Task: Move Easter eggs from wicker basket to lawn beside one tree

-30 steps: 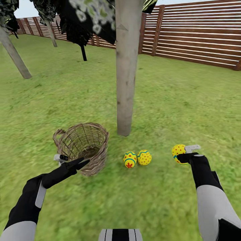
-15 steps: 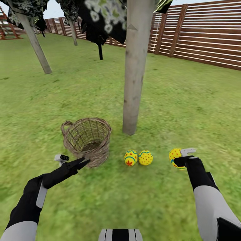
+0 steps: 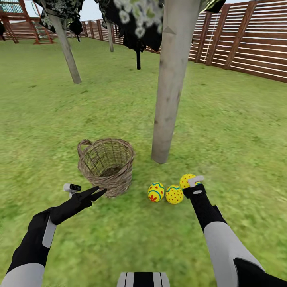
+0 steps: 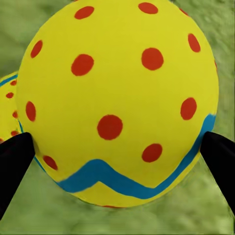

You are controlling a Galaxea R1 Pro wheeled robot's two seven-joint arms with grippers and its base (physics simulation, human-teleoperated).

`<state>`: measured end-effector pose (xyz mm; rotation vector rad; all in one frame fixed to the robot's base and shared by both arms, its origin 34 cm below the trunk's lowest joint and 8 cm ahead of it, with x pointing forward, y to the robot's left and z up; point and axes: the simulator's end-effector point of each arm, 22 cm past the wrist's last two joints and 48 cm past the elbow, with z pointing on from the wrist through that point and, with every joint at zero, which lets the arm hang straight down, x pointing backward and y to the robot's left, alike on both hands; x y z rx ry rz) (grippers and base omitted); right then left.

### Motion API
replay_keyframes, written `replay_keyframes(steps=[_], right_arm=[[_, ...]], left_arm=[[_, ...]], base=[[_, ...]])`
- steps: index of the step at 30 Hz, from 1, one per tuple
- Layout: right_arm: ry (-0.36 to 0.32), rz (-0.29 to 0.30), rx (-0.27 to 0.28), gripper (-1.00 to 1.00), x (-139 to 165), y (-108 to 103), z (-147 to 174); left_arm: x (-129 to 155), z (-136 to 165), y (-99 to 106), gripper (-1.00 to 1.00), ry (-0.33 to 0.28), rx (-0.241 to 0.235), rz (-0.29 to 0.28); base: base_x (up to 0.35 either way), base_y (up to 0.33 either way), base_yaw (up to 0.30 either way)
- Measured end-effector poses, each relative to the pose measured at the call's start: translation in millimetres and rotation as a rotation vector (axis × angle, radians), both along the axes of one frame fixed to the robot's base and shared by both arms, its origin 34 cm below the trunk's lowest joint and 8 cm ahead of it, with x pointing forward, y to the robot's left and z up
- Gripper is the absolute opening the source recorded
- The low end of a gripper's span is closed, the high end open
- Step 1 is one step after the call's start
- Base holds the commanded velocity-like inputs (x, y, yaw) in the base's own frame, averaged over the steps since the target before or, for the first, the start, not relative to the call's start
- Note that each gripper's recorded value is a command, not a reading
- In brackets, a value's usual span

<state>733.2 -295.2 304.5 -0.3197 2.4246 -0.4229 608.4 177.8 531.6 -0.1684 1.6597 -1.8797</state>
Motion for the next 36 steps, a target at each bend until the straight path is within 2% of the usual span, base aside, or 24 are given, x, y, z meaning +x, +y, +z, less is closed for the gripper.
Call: replay_keyframes(steps=[1,3,5,7,10,14,22,25,27,30,36], right_arm=[[-0.005,-0.008,-0.009,-1.0,1,-3,1],[-0.036,-0.057,-0.072,-1.0,3,-22,10],[-0.044,-0.079,-0.105,-1.0,2,-32,11],[-0.051,-0.08,-0.109,-1.0,3,-33,12],[-0.104,-0.061,-0.1,-1.0,11,-28,18],[-0.112,-0.05,-0.095,-1.0,13,-25,17],[-0.052,-0.064,-0.099,-1.0,0,-35,-5],[0.015,-0.077,-0.114,-1.0,-14,-39,-31],[0.094,-0.097,-0.13,-1.0,-32,-48,-56],[0.156,-0.155,-0.099,-1.0,-45,-58,-74],[0.166,-0.152,-0.094,-1.0,-47,-57,-88]], left_arm=[[0,0,0,1.0,0.0,0.0,0.0],[0,-1,-1,1.0,0.002,-0.001,-0.001],[0,-2,-1,1.0,0.005,-0.002,-0.001],[0,-3,-1,1.0,0.007,-0.002,-0.001],[0,-4,-1,1.0,0.009,-0.002,-0.001],[0,-5,-1,1.0,0.014,-0.003,-0.001],[0,-12,0,1.0,0.026,-0.002,0.0],[0,-19,1,1.0,0.038,-0.001,0.002],[0,-23,1,1.0,0.045,-0.001,0.002],[0,-31,0,1.0,0.061,-0.002,0.0],[0,-44,-1,1.0,0.085,-0.003,-0.002]], base=[[0.176,-0.302,0.287],[0.194,-0.291,0.287],[0.22,-0.272,0.287],[0.229,-0.262,0.287],[0.26,-0.221,0.25],[0.129,-0.084,0.026],[0.002,-0.001,0.0],[0.0,0.0,0.0],[0.0,0.0,0.0],[0.0,0.0,0.0],[0.0,0.0,0.0]])
